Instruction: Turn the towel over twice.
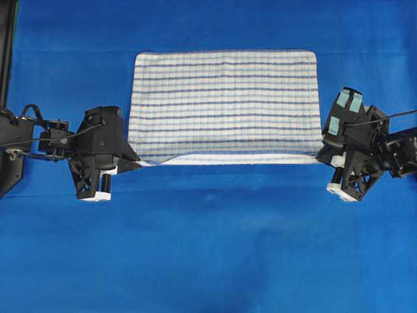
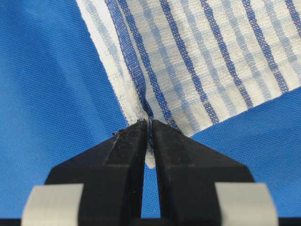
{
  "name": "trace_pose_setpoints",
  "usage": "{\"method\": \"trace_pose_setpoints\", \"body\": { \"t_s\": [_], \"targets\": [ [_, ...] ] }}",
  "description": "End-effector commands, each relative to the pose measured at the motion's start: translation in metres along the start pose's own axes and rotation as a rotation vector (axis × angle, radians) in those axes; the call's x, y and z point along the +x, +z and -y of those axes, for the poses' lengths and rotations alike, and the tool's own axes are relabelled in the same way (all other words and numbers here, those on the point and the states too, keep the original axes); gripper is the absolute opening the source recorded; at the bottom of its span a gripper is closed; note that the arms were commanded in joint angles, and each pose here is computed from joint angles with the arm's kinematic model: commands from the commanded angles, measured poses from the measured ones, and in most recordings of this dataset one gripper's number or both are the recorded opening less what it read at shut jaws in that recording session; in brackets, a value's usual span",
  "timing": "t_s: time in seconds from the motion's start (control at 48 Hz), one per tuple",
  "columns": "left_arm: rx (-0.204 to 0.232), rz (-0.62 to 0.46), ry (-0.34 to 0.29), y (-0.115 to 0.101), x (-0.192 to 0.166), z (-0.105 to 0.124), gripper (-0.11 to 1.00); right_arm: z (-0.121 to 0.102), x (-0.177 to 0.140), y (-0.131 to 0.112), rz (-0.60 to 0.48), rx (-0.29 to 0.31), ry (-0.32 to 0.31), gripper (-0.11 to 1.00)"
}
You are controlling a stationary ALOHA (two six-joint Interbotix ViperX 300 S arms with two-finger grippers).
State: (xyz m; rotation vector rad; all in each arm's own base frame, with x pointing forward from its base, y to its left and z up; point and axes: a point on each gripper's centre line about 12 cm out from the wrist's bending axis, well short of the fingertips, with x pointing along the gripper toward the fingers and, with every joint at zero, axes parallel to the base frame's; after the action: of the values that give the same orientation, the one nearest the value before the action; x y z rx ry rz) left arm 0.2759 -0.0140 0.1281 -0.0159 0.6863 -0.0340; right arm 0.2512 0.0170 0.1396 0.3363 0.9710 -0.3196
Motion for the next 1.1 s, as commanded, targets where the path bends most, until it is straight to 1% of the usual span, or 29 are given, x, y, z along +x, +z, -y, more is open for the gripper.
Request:
{"method": "trace_pose_setpoints", "body": {
  "t_s": [0.0, 0.021, 0.083, 0.125, 0.146, 0.188, 0.229, 0.292, 0.334, 0.375, 0.438, 0.542, 0.667, 0.75, 0.938, 1.084],
  "targets": [
    [0.000, 0.024, -0.003, 0.008, -0.001, 0.001, 0.08, -0.007, -0.002, 0.008, 0.019, 0.002, 0.021, 0.11],
    [0.001, 0.028, -0.002, 0.009, -0.001, 0.001, 0.10, -0.007, -0.002, 0.008, 0.019, 0.002, 0.019, 0.15],
    [0.000, 0.026, -0.003, 0.009, -0.001, 0.001, 0.24, -0.008, -0.001, 0.009, 0.019, 0.003, 0.019, 0.34],
    [0.000, 0.021, -0.003, 0.008, -0.001, 0.001, 0.35, -0.009, -0.001, 0.010, 0.020, 0.004, 0.020, 0.45],
    [0.000, 0.020, -0.003, 0.008, -0.001, 0.001, 0.43, -0.009, 0.000, 0.011, 0.019, 0.004, 0.019, 0.53],
    [0.002, 0.017, -0.003, 0.008, -0.002, 0.001, 0.56, -0.009, -0.001, 0.011, 0.020, 0.004, 0.018, 0.63],
    [0.006, 0.008, -0.003, 0.007, -0.002, 0.001, 0.68, -0.010, -0.001, 0.013, 0.024, 0.005, 0.020, 0.67],
    [0.014, 0.003, -0.003, 0.009, -0.003, 0.001, 0.83, -0.011, -0.003, 0.015, 0.032, 0.003, 0.021, 0.64],
    [0.017, 0.003, -0.003, 0.011, -0.005, 0.001, 0.89, -0.011, -0.005, 0.018, 0.041, 0.003, 0.023, 0.62],
    [0.017, 0.008, 0.000, 0.015, -0.008, 0.000, 0.89, -0.012, -0.010, 0.023, 0.055, -0.006, 0.023, 0.61],
    [0.013, 0.015, 0.004, 0.022, -0.012, -0.001, 0.86, -0.012, -0.016, 0.028, 0.076, -0.016, 0.018, 0.62],
    [0.008, 0.036, 0.010, 0.036, -0.023, -0.004, 0.84, -0.009, -0.032, 0.040, 0.126, -0.038, -0.008, 0.62],
    [-0.010, 0.088, 0.033, 0.054, -0.038, -0.011, 0.84, -0.003, -0.055, 0.052, 0.202, -0.065, -0.038, 0.62],
    [-0.024, 0.138, 0.051, 0.066, -0.051, -0.017, 0.84, 0.003, -0.074, 0.061, 0.276, -0.087, -0.051, 0.62],
    [-0.038, 0.247, 0.081, 0.085, -0.082, -0.026, 0.84, 0.013, -0.114, 0.068, 0.437, -0.126, -0.039, 0.62],
    [-0.045, 0.310, 0.101, 0.091, -0.107, -0.030, 0.84, 0.021, -0.145, 0.070, 0.545, -0.171, -0.020, 0.62]
  ]
}}
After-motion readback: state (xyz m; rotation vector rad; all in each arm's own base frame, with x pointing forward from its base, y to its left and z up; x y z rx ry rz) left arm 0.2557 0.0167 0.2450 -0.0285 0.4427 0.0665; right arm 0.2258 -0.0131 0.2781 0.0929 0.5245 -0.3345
